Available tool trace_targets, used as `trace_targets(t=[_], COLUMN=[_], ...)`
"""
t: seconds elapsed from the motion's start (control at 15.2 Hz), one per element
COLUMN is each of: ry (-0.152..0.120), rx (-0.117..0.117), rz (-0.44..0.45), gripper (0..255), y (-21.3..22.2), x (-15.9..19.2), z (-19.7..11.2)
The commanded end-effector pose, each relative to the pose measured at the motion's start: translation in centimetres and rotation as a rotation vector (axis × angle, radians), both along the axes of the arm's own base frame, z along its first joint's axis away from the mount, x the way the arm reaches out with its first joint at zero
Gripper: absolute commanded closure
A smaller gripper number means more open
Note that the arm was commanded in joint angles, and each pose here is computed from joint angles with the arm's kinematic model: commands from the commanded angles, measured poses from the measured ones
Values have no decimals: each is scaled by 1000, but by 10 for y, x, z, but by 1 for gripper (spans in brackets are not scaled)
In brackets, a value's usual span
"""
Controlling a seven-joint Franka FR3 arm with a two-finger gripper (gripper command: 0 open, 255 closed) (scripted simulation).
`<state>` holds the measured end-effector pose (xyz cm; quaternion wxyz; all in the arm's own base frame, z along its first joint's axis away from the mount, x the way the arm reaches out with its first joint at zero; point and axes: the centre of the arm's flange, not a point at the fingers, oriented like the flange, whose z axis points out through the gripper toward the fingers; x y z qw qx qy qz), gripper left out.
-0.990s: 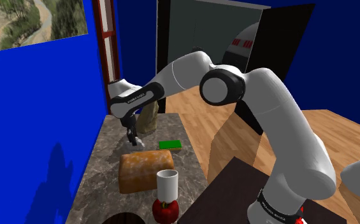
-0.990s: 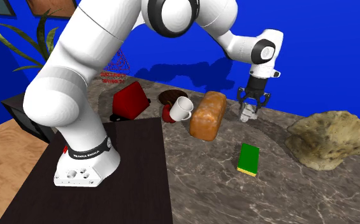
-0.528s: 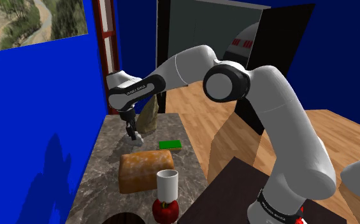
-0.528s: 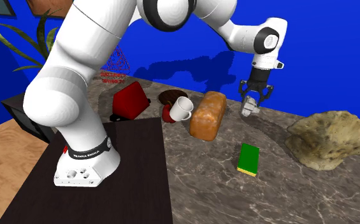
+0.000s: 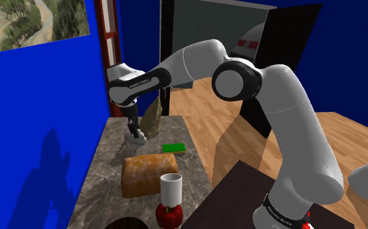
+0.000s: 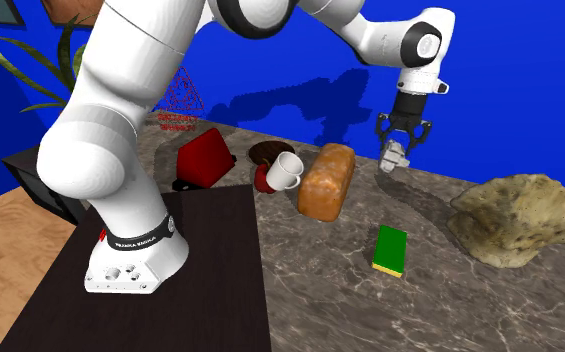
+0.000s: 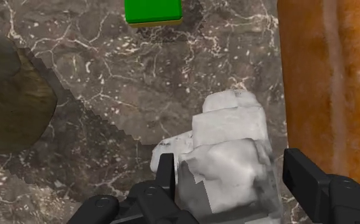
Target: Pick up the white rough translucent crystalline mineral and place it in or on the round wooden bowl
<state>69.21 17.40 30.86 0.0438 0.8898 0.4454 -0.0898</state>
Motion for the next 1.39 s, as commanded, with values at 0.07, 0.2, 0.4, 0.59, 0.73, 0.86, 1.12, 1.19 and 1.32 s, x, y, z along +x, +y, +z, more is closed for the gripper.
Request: trace_targets(t=[0.07,0.2,0.4,0.59,0.73,0.86,1.12,1.19,1.32], ry=[0,0,0,0,0,0,0,0,0], rx=[0,0,0,0,0,0,0,0,0], rz=[0,0,0,0,0,0,0,0,0], gripper=[255,255,255,255,255,255,255,255,255], y=[21,39,64,90,107,124,158,167,184], x=[-26,-46,-76,-106,-126,-146,-187,-197,-217], z=[4,6,8,11,12,14,17,18,19])
